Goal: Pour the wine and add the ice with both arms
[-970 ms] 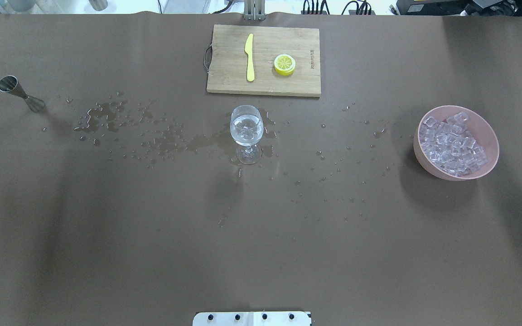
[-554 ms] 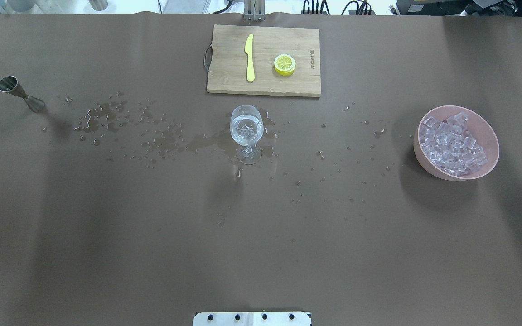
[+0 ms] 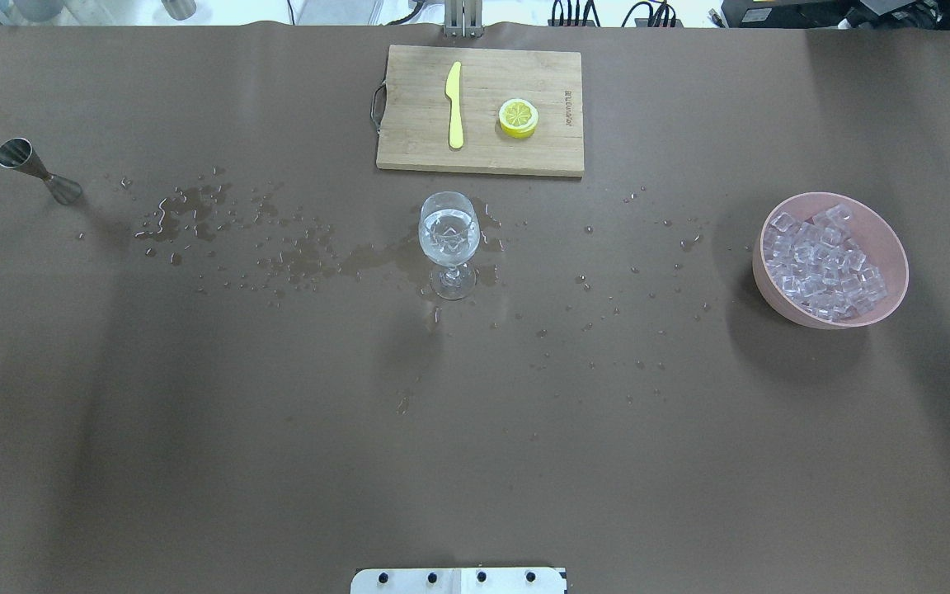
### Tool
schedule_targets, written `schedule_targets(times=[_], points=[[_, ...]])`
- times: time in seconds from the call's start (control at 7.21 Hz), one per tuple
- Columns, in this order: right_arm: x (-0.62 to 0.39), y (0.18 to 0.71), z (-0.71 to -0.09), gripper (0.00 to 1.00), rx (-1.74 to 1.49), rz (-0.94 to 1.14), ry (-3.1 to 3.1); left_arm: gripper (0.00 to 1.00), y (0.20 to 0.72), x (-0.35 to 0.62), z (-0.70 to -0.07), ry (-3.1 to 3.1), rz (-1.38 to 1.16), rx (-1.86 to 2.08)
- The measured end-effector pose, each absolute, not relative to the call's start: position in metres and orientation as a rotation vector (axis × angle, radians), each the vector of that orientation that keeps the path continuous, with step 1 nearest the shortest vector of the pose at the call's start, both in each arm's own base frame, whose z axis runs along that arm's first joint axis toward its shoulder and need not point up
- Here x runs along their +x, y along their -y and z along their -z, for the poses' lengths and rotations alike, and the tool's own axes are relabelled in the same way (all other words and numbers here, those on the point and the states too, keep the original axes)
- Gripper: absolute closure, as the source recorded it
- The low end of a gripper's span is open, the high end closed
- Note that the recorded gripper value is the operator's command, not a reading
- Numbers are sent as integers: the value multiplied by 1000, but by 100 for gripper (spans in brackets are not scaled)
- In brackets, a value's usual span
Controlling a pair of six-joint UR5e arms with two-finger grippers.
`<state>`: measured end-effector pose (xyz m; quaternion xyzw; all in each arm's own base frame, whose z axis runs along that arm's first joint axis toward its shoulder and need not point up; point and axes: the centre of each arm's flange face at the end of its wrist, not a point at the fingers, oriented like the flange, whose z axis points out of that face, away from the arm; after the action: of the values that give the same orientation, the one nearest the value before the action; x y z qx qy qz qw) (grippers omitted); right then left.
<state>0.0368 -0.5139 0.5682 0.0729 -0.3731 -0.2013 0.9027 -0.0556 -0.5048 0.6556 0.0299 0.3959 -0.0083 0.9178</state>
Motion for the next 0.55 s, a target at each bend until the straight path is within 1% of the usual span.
schedule_targets(times=[0.55], points=[[36,511,-567,0,155,419,775,2,493,-52,-628,-904,-1,92]])
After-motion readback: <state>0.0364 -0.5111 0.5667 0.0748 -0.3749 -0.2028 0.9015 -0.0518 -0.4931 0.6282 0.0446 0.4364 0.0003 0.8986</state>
